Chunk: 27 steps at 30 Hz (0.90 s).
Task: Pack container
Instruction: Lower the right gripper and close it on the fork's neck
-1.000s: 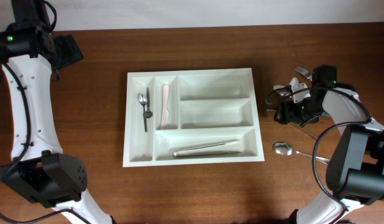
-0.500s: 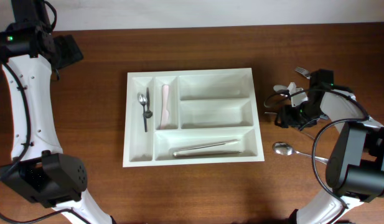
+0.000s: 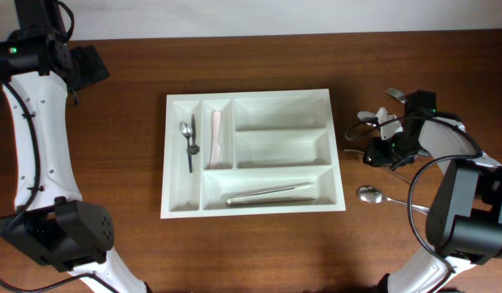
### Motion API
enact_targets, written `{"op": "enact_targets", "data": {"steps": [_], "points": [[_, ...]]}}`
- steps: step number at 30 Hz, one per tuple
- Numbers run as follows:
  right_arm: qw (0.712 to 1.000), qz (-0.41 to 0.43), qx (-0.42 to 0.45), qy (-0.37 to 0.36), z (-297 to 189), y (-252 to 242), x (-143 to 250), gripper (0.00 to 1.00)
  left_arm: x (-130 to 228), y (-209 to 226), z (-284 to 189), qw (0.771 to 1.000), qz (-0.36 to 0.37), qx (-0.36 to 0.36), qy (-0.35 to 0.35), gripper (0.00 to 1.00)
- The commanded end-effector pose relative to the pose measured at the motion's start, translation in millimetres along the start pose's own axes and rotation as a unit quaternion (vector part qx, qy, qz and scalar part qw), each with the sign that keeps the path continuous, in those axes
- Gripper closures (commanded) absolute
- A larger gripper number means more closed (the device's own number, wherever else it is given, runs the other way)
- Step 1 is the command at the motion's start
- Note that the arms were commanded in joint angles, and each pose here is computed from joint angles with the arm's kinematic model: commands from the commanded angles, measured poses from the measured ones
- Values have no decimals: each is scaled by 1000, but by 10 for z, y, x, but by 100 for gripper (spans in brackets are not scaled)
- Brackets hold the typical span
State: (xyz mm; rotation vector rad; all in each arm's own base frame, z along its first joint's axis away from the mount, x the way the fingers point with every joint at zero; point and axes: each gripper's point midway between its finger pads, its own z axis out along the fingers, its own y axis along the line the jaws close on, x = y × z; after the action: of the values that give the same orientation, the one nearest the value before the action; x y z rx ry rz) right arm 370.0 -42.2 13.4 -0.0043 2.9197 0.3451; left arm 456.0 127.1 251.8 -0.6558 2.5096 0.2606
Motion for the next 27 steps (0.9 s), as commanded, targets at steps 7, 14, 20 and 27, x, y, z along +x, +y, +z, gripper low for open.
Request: {"op": "enact_targets", "data": {"steps": [7, 14, 20, 27], "points": [[998, -8, 66, -14, 40, -254, -68, 60, -30, 21, -41, 1000, -3, -3, -7, 1], [997, 2, 71, -14, 39, -273, -62, 82, -30, 21, -41, 1000, -3, -3, -7, 1], [997, 12, 70, -11, 46, -267, -42, 93, -31, 21, -41, 1000, -3, -2, -7, 1], [997, 12, 70, -9, 47, -266, -33, 96, -31, 21, -42, 1000, -3, -2, -7, 1]]}}
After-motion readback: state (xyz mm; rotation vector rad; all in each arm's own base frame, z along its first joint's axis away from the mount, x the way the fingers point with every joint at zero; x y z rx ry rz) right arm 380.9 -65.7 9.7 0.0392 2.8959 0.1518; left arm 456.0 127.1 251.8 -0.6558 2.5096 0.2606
